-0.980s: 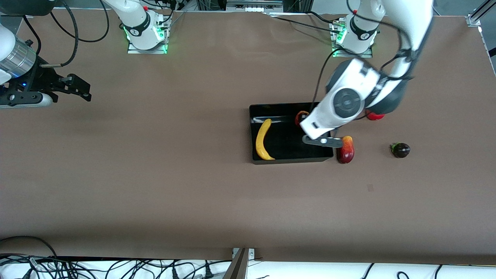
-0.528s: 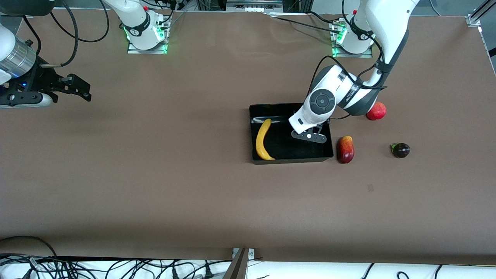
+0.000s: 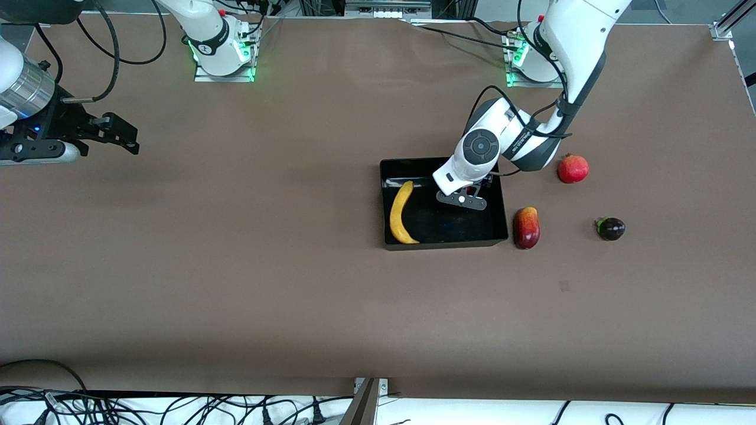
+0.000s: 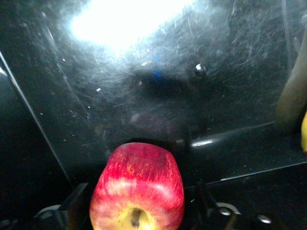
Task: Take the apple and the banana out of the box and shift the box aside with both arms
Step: 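Lift the apple out of the tray and carry it beside the mango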
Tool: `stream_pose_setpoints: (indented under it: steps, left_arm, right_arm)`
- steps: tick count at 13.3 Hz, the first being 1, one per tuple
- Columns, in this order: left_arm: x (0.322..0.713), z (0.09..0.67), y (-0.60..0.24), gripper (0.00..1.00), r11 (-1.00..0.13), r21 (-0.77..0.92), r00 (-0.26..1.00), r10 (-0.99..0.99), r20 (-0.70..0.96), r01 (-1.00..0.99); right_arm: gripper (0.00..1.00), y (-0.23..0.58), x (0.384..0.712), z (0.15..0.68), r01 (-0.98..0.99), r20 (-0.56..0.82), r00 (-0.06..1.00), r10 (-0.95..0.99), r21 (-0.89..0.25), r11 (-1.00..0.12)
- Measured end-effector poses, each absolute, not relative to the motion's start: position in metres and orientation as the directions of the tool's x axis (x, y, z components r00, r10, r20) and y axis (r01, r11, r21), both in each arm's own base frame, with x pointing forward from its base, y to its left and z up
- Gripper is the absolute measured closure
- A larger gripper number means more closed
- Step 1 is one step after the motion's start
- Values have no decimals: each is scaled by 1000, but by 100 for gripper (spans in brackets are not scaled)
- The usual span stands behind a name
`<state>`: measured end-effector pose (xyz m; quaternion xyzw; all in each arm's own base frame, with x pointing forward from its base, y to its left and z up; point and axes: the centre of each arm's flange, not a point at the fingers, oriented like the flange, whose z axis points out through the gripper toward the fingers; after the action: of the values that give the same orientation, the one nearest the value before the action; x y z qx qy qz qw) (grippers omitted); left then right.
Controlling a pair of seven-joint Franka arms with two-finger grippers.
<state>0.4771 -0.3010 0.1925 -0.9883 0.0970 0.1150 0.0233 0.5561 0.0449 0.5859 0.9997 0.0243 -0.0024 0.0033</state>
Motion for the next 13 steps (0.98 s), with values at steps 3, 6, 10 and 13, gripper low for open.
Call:
stream_pose_setpoints:
  steps: [3,6,10,13]
  left_arm:
    - [482,196,-302,31,-982,-20,959,-179,-219,-187]
    - [504,230,-302,31,-984,-44,961,-160,-226,-174]
    - [545,322,-271,31,-976,-108,944,-152,-294,-191]
    - [574,336,-172,31,-953,-42,893,-265,-363,-300]
  right_arm:
    - [0,45,556,586,49,-5,999,49,6,-999]
    - [0,45,556,586,48,-4,999,48,6,-999]
    - [0,45,557,586,48,-1,999,48,6,-999]
    - [0,45,557,586,49,-1,999,49,6,-999]
